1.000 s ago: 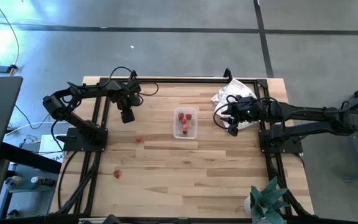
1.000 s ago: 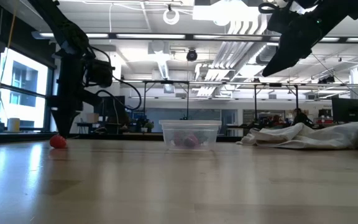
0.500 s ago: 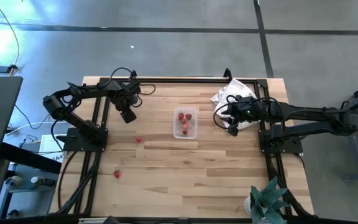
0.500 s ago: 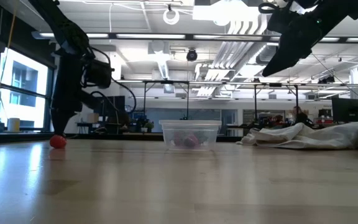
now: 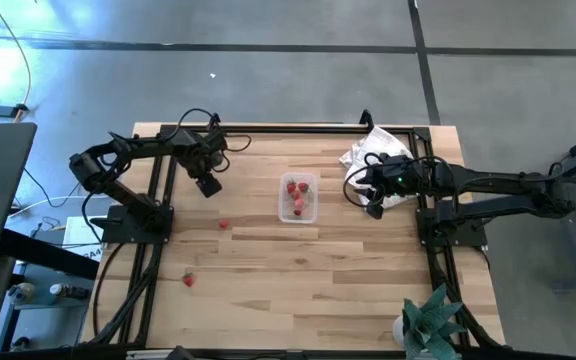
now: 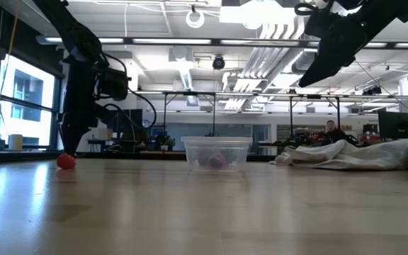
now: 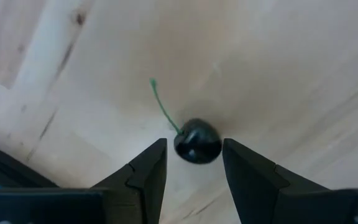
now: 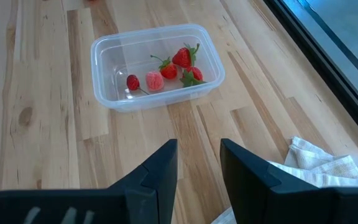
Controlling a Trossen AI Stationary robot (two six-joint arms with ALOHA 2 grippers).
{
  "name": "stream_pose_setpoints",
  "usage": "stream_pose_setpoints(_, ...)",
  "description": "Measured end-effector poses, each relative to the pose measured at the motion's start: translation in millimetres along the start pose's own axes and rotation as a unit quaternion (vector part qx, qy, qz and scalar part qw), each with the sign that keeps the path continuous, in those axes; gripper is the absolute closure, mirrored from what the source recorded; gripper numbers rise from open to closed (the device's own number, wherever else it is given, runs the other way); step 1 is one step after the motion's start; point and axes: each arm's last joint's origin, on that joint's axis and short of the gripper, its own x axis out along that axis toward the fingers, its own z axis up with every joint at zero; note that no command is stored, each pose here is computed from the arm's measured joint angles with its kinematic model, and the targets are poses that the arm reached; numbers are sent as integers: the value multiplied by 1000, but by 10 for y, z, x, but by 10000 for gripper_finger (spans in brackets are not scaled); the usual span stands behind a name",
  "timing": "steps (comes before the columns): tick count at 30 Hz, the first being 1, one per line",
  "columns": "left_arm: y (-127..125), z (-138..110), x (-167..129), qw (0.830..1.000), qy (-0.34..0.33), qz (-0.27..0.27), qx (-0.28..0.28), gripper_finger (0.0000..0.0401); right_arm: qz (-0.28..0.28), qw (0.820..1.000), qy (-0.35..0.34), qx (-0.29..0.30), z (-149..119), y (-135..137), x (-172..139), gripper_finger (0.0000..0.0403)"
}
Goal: Pick and placing Produce into tupperware
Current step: Put the plum into the transparent container
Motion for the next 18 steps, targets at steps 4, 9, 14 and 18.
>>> stream_pose_setpoints(4,-14,-2,112,1000,17,-1,2,256,0,1000,0,0,0,0,0,291)
stream_pose_setpoints(9,-24,-2,189,1000,28,-2,4,256,0,1000,0,0,0,1,1,291)
stream_pose_setpoints(14,-13,34,147,1000,22,2,12,256,0,1000,0,0,0,1,1,291)
stream_pose_setpoints(18,-8,62,126,999,18,-1,30,256,0,1000,0,0,0,0,1,291)
